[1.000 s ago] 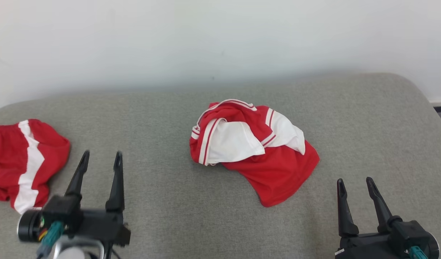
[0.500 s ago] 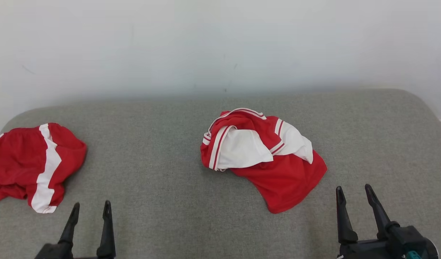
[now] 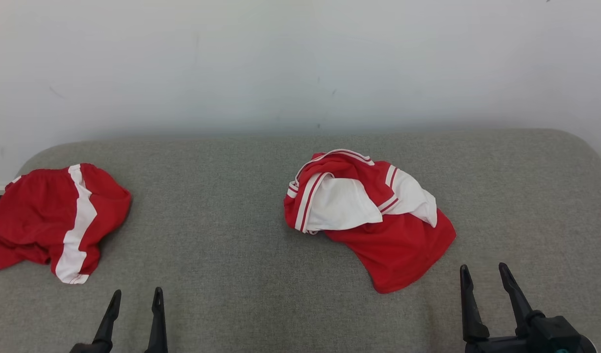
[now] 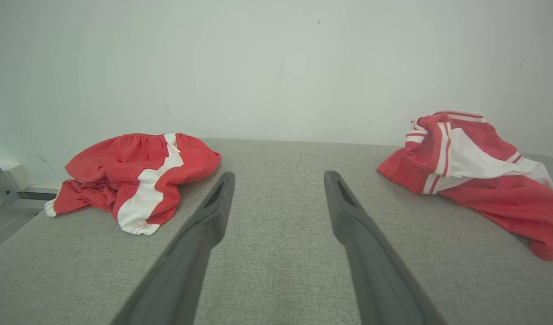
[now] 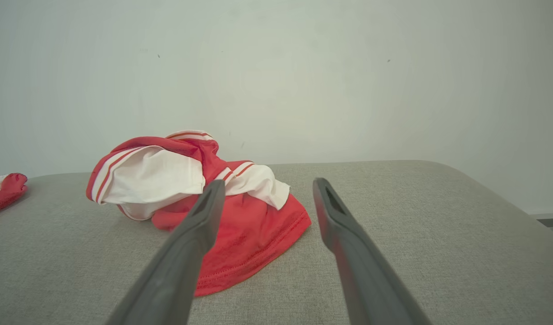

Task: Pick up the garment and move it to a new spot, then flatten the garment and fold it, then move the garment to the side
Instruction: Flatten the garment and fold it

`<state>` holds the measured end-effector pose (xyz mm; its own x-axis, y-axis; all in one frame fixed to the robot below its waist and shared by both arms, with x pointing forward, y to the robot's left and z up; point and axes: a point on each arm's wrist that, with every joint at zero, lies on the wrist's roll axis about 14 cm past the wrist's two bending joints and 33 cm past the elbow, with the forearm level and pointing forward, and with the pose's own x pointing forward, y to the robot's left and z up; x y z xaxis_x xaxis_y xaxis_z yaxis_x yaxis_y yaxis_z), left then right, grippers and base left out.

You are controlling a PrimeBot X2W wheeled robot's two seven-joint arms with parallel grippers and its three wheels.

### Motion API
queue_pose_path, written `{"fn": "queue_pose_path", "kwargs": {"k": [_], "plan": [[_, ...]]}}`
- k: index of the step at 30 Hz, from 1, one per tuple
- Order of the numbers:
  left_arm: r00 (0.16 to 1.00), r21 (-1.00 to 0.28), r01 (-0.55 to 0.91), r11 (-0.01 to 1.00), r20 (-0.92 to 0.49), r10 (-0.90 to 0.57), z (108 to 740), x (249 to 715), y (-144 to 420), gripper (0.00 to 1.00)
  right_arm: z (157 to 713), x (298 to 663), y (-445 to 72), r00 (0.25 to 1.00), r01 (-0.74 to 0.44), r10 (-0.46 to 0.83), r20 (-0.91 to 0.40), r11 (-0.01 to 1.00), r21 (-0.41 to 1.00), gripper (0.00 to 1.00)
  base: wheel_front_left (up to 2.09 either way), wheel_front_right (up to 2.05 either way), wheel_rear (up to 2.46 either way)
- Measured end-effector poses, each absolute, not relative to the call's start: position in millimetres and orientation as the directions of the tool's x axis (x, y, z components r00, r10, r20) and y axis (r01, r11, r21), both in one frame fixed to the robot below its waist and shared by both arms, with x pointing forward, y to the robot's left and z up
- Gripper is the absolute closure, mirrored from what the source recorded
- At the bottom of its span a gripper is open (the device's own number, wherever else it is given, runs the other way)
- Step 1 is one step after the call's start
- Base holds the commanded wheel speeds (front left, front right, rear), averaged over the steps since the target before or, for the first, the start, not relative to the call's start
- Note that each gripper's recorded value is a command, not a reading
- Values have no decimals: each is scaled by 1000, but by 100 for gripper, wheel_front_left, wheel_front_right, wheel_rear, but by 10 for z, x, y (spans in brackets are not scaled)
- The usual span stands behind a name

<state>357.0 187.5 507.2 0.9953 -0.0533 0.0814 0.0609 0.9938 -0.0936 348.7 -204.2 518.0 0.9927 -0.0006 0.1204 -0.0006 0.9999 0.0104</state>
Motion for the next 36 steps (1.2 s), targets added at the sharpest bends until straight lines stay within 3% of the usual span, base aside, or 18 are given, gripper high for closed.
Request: {"fn": "queue_pose_path", "kwargs": {"k": [36], "plan": [[997, -76, 11, 997, 82, -5, 5054, 3504, 1986, 0, 5066, 3483, -1970, 996, -21, 18, 86, 999, 29, 0, 0, 0, 0]]}}
